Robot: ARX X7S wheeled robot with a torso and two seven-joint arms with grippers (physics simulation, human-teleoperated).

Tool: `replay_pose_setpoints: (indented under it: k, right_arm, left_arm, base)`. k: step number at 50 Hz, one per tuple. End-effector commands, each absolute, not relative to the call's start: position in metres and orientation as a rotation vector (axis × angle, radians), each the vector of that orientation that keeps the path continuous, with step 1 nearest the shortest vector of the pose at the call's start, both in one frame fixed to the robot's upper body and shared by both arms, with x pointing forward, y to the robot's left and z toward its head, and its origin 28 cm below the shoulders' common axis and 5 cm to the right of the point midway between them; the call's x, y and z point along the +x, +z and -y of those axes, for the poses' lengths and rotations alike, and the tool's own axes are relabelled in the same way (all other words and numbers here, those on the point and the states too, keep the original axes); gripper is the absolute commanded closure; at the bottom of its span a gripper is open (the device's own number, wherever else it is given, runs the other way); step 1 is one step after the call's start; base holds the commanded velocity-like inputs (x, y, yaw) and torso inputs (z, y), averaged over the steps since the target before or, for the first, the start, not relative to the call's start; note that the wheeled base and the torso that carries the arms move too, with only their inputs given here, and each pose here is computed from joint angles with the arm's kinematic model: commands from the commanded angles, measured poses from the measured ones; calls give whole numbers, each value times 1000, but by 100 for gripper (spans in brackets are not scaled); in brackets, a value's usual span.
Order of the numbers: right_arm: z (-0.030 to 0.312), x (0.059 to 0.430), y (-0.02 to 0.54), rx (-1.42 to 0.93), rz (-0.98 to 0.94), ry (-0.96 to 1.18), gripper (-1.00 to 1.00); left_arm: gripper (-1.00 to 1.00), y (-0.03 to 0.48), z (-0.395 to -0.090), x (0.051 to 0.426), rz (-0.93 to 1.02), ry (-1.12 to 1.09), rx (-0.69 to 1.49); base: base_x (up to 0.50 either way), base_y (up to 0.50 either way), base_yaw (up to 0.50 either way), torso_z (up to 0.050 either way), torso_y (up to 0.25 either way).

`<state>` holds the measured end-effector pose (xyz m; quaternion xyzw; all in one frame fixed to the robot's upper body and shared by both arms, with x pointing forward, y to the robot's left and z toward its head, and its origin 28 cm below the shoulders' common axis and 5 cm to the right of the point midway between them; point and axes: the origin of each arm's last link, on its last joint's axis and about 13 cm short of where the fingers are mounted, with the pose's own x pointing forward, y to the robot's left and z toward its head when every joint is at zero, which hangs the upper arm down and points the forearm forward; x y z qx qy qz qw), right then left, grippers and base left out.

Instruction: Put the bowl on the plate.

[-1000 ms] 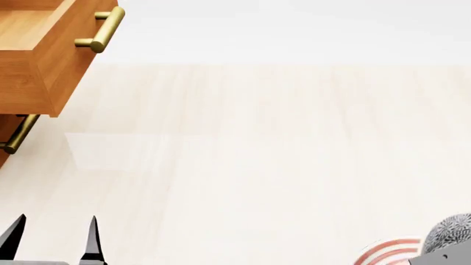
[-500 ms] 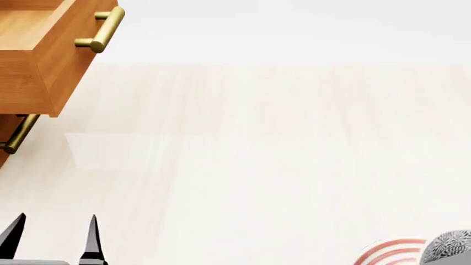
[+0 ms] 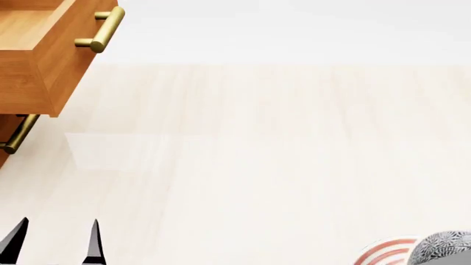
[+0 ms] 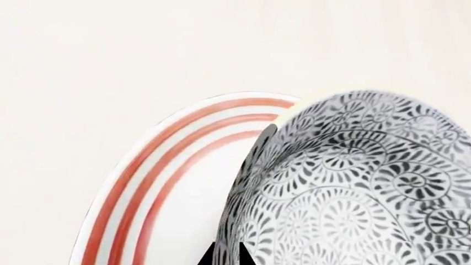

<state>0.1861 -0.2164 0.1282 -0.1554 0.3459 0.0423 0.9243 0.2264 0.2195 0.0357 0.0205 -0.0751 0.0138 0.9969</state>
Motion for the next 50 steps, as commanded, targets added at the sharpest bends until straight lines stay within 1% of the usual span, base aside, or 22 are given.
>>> replay_pose_setpoints:
  k: [1, 6, 11, 12, 14, 16, 17, 18, 20, 31, 42, 50]
  right_arm:
    - [216, 191, 122, -319, -705, 94, 100]
    - [217, 191, 120, -312, -706, 94, 100]
    - [218, 189, 117, -307, -711, 84, 100]
    - [218, 188, 117, -305, -713, 83, -100]
    - [218, 187, 117, -303, -713, 83, -100]
    - [218, 187, 117, -299, -710, 83, -100]
    - [218, 187, 117, -298, -709, 86, -100]
    - [218, 187, 117, -299, -710, 87, -100]
    - [217, 188, 117, -296, -706, 89, -100]
    - [214, 189, 119, -283, -681, 106, -100]
    - [204, 192, 144, -287, -556, 147, -100]
    - [201, 193, 161, -319, -506, 131, -100]
  left_arm:
    - [-100, 30, -219, 226, 151, 28, 41]
    - [-100, 27, -219, 225, 152, 28, 43]
    - [-100, 11, -219, 226, 155, 25, 43]
    - [-100, 2, -218, 226, 153, 23, 44]
    - [-100, -4, -219, 226, 152, 24, 43]
    - [-100, 0, -219, 226, 154, 24, 43]
    - [-100, 17, -218, 225, 156, 26, 29]
    - [-100, 41, -231, 228, 139, 85, 25]
    - [-100, 81, -219, 223, 152, 27, 24]
    - [-100, 71, -219, 224, 154, 28, 40]
    - [-100, 60, -219, 223, 157, 26, 40]
    - [-100, 52, -219, 223, 157, 28, 39]
  base:
    - [0, 0, 0, 0, 0]
    - [0, 0, 0, 0, 0]
    - [0, 0, 0, 0, 0]
    - [0, 0, 0, 0, 0]
    - [0, 0, 0, 0, 0]
    - [0, 0, 0, 0, 0]
    - [0, 0, 0, 0, 0]
    - [0, 0, 0, 0, 0]
    - [0, 0, 0, 0, 0]
    - [0, 0, 0, 0, 0]
    - [0, 0, 0, 0, 0]
    - [0, 0, 0, 0, 0]
